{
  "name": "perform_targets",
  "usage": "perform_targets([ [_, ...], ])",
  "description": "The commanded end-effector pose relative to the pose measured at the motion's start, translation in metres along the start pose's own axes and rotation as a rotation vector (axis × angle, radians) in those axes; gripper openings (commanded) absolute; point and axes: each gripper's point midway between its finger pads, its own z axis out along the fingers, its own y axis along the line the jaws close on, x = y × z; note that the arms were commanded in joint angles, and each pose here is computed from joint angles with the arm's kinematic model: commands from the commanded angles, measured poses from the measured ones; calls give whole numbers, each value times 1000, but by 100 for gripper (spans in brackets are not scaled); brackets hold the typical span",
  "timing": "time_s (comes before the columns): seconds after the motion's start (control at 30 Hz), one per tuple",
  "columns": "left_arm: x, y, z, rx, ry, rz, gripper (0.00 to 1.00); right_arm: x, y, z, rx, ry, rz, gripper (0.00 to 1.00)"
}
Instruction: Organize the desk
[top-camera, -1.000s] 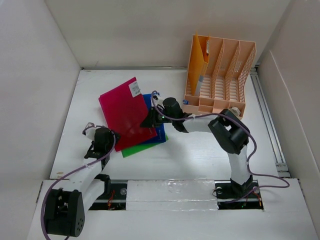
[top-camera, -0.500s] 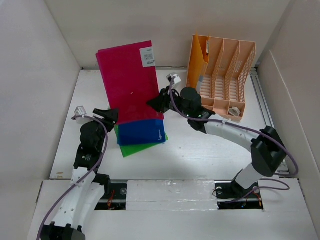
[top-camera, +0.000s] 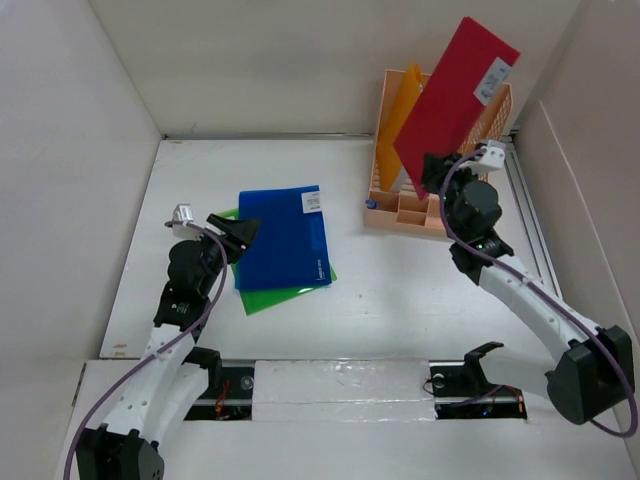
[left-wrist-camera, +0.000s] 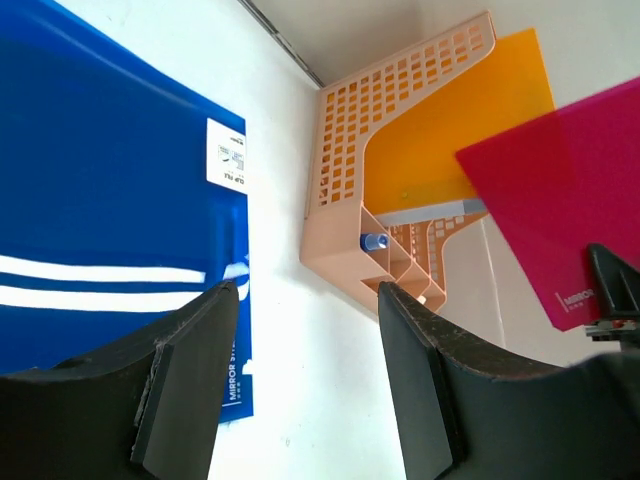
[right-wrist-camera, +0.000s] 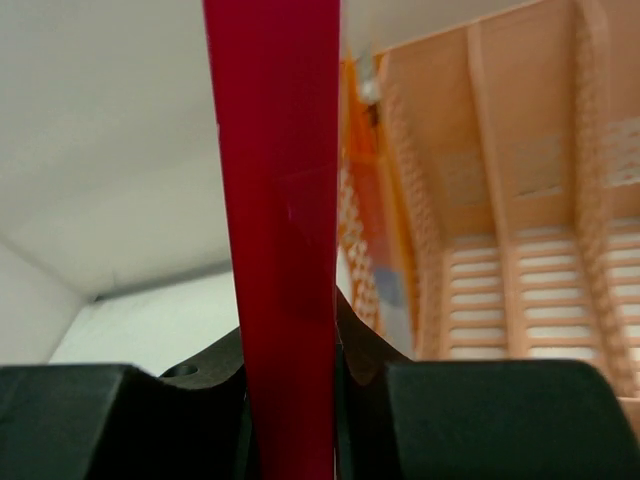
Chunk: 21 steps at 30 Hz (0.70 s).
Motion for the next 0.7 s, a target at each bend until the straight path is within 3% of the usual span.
perform_targets([
  [0.0,1,-12,1,76,2,10,53,-56,6,-5,-53,-169,44,0],
  [0.13,0,-15,2,76,6,11,53,-79,19,-8,-115,-214,10,0],
  [0.33,1,-12,2,68,7,12,53,-135,9,-22,-51,-344,-26,0],
  [0.67,6,-10,5,75,21,0,53,-145,-22,-30,64,-385,-57,0],
])
